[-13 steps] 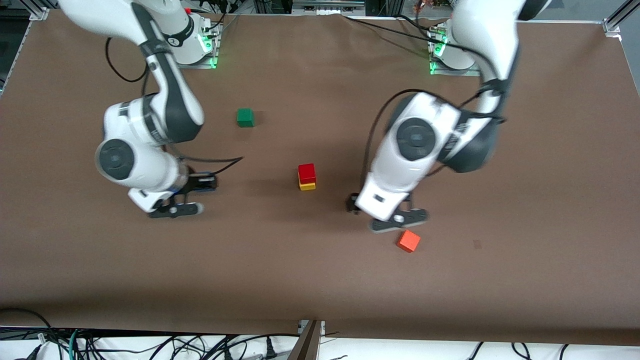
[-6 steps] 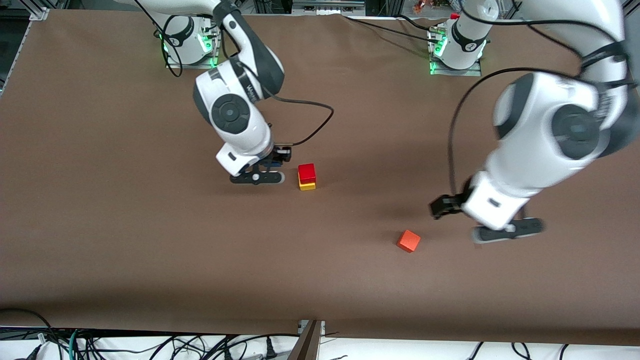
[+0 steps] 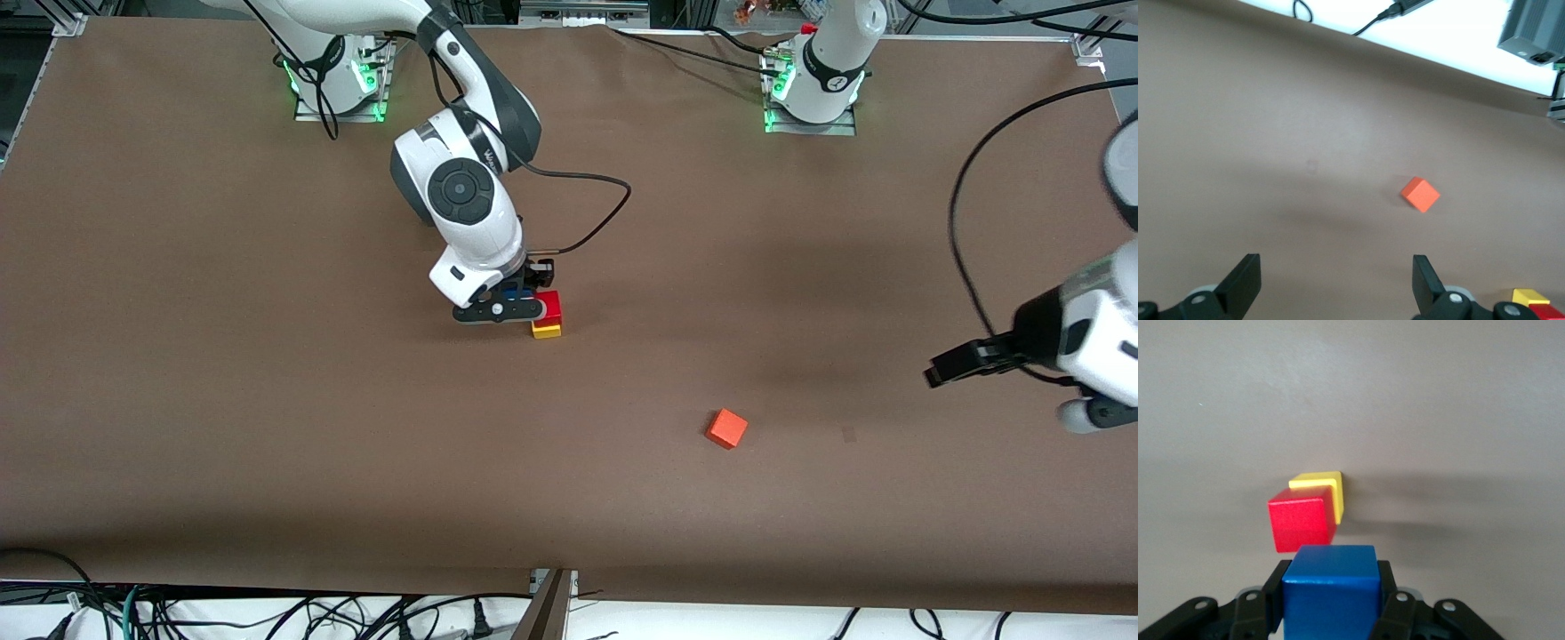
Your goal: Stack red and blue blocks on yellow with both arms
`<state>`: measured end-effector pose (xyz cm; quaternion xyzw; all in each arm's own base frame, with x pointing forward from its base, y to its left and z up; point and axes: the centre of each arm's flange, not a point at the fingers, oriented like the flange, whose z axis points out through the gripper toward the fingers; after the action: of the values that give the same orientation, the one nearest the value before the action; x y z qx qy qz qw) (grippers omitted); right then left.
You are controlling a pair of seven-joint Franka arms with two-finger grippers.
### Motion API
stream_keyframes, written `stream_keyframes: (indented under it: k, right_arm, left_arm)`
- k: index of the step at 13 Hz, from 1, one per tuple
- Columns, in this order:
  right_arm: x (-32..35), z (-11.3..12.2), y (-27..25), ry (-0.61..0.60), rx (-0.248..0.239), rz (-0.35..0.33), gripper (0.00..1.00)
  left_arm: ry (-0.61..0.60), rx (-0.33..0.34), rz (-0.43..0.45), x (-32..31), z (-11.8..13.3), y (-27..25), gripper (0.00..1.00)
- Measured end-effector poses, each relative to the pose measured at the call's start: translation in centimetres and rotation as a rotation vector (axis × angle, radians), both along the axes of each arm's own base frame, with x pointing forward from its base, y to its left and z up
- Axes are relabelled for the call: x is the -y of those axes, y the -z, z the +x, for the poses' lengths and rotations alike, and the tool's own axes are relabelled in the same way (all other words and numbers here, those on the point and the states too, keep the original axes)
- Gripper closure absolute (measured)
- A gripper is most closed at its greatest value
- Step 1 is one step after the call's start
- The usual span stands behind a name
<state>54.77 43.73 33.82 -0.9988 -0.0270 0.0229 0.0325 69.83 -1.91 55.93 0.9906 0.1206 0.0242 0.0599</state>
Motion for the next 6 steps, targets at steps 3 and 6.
stream_keyframes:
  k: [3,6]
  right_arm:
    - [-0.9,0.4,-0.2,-0.001,0.035,0.023,0.45]
    - [-2.3,0.5,-0.3,-0.016,0.052,0.028,0.45]
  left_arm:
    - [0.009,-0.058,0.003,-0.6,-1.4,-0.9,0.0]
    - [0.012,-0.09,0.019,-1.0,-2.9,-2.5,0.0]
